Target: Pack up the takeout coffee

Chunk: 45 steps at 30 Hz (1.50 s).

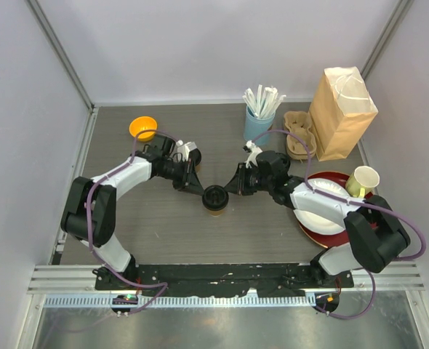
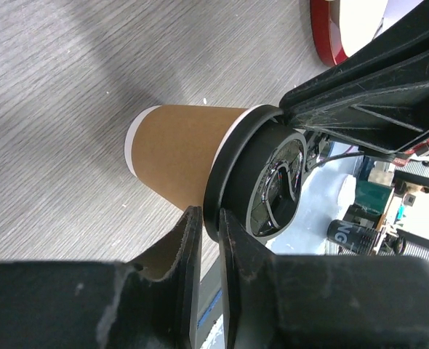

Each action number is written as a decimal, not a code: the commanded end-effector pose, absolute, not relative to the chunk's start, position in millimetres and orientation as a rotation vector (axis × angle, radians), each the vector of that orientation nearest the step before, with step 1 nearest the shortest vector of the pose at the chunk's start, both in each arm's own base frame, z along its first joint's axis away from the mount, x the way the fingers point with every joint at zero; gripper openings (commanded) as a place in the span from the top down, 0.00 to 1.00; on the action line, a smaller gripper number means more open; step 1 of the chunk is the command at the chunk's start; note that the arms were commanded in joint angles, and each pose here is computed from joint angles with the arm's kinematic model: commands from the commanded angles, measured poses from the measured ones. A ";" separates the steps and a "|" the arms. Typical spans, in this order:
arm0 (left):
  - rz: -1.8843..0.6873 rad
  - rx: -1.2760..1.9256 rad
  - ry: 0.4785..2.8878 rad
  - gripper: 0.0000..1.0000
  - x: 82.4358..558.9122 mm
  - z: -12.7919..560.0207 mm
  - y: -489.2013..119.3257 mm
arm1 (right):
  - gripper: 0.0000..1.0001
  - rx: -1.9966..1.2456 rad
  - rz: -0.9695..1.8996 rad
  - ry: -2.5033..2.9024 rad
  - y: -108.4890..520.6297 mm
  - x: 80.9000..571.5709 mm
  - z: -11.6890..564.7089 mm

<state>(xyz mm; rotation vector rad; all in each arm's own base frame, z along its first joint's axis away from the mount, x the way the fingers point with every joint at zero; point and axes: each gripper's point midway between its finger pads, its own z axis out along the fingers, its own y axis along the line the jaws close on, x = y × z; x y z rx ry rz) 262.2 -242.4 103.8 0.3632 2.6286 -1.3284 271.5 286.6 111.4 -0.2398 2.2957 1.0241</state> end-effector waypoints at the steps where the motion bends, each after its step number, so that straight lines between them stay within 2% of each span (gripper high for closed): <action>1: -1.286 0.364 2.662 0.83 259.7 85.4 -241.6 | 0.86 -0.221 0.952 2.359 277.3 260.8 89.2; 8: -1.265 0.360 2.687 0.90 256.5 76.4 -240.5 | 0.89 -0.226 0.919 2.390 273.5 250.0 74.1; 13: -1.254 0.346 2.699 1.00 255.2 71.3 -239.0 | 0.91 -0.219 0.895 2.395 269.0 245.6 65.6; 23: -1.222 0.332 2.744 1.00 251.0 56.4 -236.0 | 0.99 -0.231 0.859 2.408 265.6 239.8 52.2; 42: -1.160 0.334 2.798 1.00 249.0 42.1 -232.4 | 0.99 -0.261 0.805 2.422 256.9 232.0 39.3; 44: -1.161 0.364 2.776 1.00 253.6 50.3 -233.5 | 0.99 -0.301 0.800 2.403 258.7 234.2 47.9; 45: -1.159 0.384 2.749 1.00 256.5 57.3 -234.4 | 0.95 -0.321 0.814 2.393 261.5 234.2 53.5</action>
